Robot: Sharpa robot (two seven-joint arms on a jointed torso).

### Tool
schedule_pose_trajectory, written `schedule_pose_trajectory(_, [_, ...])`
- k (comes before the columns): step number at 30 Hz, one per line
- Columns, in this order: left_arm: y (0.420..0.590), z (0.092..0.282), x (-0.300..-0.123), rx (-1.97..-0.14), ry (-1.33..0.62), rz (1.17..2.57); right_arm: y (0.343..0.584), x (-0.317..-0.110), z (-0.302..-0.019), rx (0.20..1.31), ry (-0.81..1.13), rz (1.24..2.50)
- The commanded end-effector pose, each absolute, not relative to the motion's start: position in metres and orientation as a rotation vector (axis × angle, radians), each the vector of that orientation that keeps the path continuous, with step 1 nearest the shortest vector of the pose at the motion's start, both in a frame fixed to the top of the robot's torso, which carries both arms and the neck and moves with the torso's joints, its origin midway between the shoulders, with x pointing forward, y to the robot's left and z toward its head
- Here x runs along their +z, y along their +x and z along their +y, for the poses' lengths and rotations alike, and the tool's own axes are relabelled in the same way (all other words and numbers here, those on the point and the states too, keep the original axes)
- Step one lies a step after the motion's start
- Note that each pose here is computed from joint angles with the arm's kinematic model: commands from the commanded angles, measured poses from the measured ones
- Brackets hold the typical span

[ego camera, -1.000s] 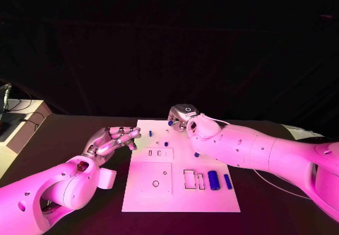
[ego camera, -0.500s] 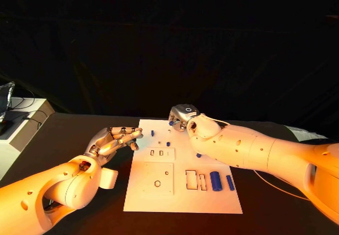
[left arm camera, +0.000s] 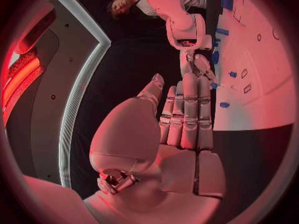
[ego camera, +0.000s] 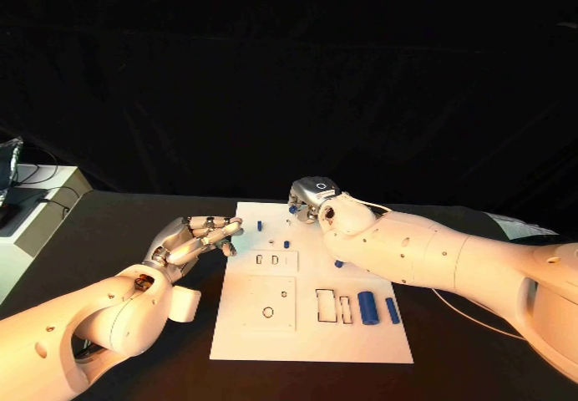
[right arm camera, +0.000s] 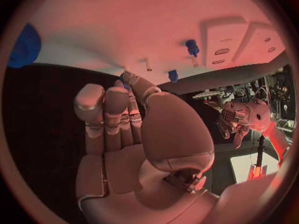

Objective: Assemble the parts on the task board

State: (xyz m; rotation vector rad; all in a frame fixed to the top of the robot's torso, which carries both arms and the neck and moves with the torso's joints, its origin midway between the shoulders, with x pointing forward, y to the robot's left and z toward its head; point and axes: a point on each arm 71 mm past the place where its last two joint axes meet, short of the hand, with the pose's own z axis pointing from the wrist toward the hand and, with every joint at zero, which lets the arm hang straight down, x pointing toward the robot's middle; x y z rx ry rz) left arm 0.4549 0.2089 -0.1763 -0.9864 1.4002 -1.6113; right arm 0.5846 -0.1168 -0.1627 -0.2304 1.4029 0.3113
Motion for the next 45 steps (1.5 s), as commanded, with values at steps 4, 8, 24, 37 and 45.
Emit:
schedule_pose_trajectory(4, [0.454, 0.206, -0.175, -1.638, -0.973, 1.407, 0.585, -0.164, -0.114, 0.302, -0.258, 1.417])
schedule_pose_trajectory(8, [0.455, 0.206, -0.175, -1.638, -0.973, 1.407, 0.585, -0.165, -0.112, 0.31, -0.256, 1.416])
schedule_pose_trajectory(24, [0.454, 0.206, -0.174, -1.64, -0.974, 1.402, 0.587, -0.164, -0.113, 0.328, -0.24, 1.4])
schedule_pose_trajectory(37, [0.457, 0.209, -0.176, -1.631, -0.98, 1.394, 0.573, -0.155, -0.134, 0.418, -0.162, 1.339])
schedule_pose_trajectory(45, [0.46, 0.215, -0.178, -1.63, -0.976, 1.39, 0.559, -0.147, -0.191, 0.525, 0.106, 1.406])
